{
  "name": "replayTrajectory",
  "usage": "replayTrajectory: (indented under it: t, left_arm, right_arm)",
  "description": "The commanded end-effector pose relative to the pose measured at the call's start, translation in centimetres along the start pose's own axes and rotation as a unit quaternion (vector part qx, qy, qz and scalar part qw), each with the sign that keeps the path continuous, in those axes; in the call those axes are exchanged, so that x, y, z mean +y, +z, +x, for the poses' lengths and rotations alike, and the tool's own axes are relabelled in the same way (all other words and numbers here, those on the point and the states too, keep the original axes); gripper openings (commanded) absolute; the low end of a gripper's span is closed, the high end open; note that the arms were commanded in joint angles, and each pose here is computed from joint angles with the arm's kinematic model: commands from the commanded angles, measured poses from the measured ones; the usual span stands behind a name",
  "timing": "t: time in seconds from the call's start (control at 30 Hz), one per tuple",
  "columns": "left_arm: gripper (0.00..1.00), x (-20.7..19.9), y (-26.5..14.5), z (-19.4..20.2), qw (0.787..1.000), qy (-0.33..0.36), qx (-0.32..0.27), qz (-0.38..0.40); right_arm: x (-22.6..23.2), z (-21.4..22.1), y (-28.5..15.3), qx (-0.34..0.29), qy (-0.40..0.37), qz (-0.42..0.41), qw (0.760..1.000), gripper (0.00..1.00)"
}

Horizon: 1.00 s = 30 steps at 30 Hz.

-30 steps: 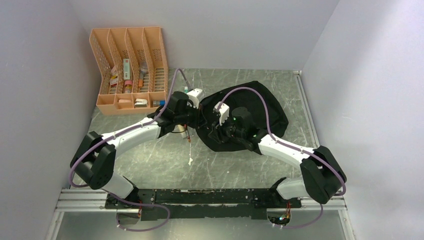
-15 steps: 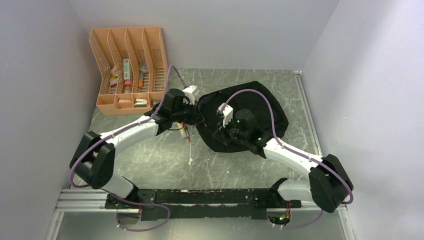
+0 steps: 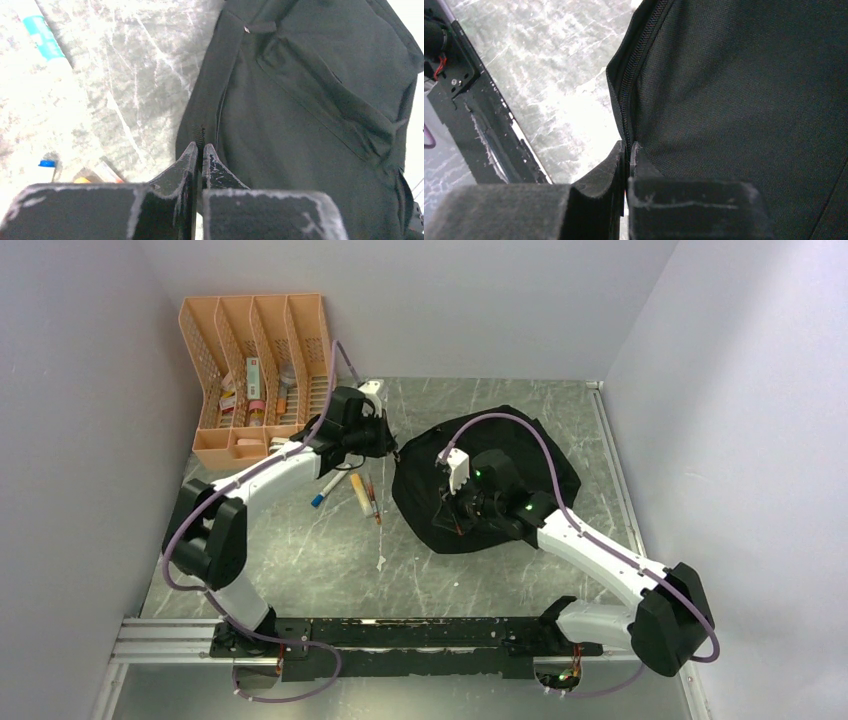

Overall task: Pack the student bag
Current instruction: Zip the student bag at the center of the board.

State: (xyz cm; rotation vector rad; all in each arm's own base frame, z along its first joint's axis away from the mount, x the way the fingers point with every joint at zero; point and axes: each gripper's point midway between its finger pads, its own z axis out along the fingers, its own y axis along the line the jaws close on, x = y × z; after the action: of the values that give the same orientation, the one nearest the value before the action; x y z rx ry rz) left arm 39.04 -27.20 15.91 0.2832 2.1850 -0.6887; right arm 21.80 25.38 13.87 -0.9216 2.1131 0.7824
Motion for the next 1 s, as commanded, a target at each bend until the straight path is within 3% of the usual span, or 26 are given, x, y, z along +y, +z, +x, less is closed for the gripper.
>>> replayTrajectory:
  t: [0.0,0.13,0.27,0.37,0.57,0.8,0.97]
  left_arm:
    - [0.05,1.7,0.8,-4.8,0.998,0.014,-0.054,-0.025]
    - [0.05,0.5,1.3,-5.2,0.998,0.030,-0.054,0.014]
    - [0.05,-1.3,1.1,-4.8,0.995,0.045,-0.062,0.070]
    - [0.05,-1.6,0.8,-4.3,0.993,0.053,-0.060,0.084]
    - [0.05,-2.0,0.2,-4.2,0.992,0.059,-0.061,0.092]
    - [0.05,-2.7,-0.6,-5.0,0.990,0.062,-0.072,0.104]
    - [0.05,-2.7,-0.9,-5.1,0.990,0.063,-0.075,0.101]
  right_arm:
    - [2.6,1.9,-1.8,0.062,0.029,-0.048,0.996,0.00]
    - [2.5,1.5,-2.0,0.065,0.025,-0.041,0.997,0.00]
    - [1.7,-1.2,-1.9,0.015,0.035,-0.010,0.999,0.23]
    - [0.8,-4.0,-1.8,-0.035,0.052,0.022,0.998,0.33]
    - [-1.1,-9.1,-1.1,-0.137,0.133,0.073,0.979,0.42]
    - [-2.3,-11.4,2.8,-0.144,0.184,0.111,0.966,0.53]
    - [-2.9,-12.2,5.4,-0.142,0.199,0.121,0.962,0.54]
